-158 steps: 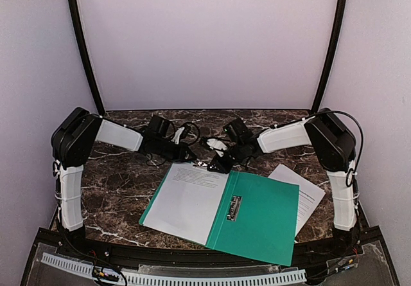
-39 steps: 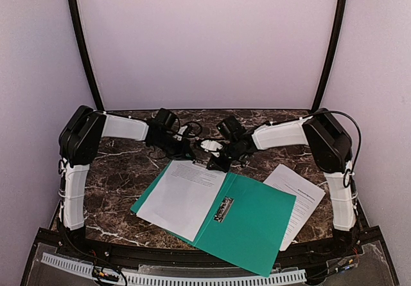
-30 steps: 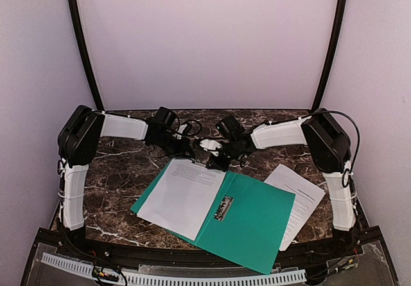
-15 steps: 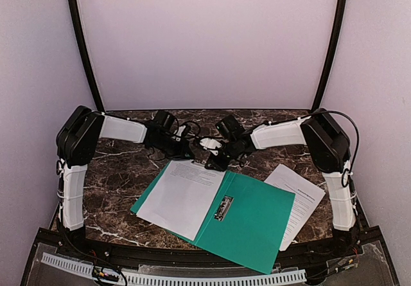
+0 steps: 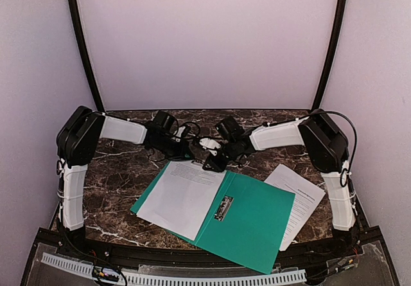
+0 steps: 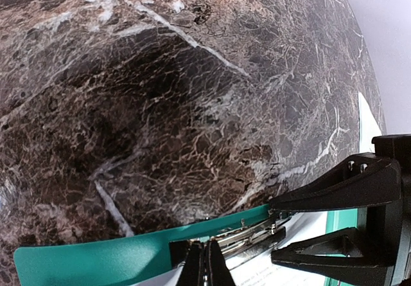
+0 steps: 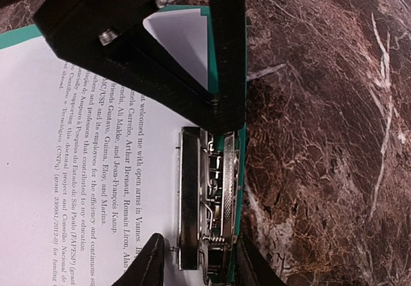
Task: Put the files into the folder
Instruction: Clamp the file in the folder.
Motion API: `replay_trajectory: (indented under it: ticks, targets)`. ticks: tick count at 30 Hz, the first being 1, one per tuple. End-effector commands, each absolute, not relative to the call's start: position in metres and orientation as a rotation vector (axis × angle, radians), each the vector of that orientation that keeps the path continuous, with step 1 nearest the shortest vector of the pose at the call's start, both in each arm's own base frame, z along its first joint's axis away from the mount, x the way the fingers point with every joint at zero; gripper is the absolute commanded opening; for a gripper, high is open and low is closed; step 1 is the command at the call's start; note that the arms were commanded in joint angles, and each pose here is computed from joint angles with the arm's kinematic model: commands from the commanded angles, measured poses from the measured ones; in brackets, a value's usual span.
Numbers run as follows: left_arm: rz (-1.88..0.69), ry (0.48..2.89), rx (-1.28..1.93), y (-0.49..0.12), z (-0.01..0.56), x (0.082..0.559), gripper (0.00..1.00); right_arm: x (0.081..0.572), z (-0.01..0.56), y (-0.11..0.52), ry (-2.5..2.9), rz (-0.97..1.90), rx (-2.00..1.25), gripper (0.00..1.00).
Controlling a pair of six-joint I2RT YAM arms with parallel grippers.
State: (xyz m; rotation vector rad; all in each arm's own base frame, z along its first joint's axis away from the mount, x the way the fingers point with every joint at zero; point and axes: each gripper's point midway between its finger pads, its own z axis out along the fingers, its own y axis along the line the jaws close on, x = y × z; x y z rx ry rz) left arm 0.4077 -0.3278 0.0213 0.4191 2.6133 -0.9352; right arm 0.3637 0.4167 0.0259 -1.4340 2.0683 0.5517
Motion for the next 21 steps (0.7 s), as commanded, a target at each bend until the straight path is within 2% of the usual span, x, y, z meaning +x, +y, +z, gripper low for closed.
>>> replay_trajectory:
  ticks: [1,6,14,21]
  targets:
    - [-0.567,3.106,0.34,-0.261,-0.086,0.328,0.01,0.356,-0.006,0.415,2.123,0.541,-1.452,0.35]
    - [-0.497,3.153,0.363,-0.252,-0.096,0.323,0.01,0.355,-0.017,0.41,2.138,0.511,-1.461,0.31]
    - [-0.319,3.19,0.416,-0.236,-0.102,0.326,0.01,0.354,-0.028,0.404,2.133,0.458,-1.51,0.17]
    - [-0.185,3.213,0.47,-0.225,-0.108,0.33,0.01,0.355,-0.032,0.403,2.126,0.42,-1.549,0.14]
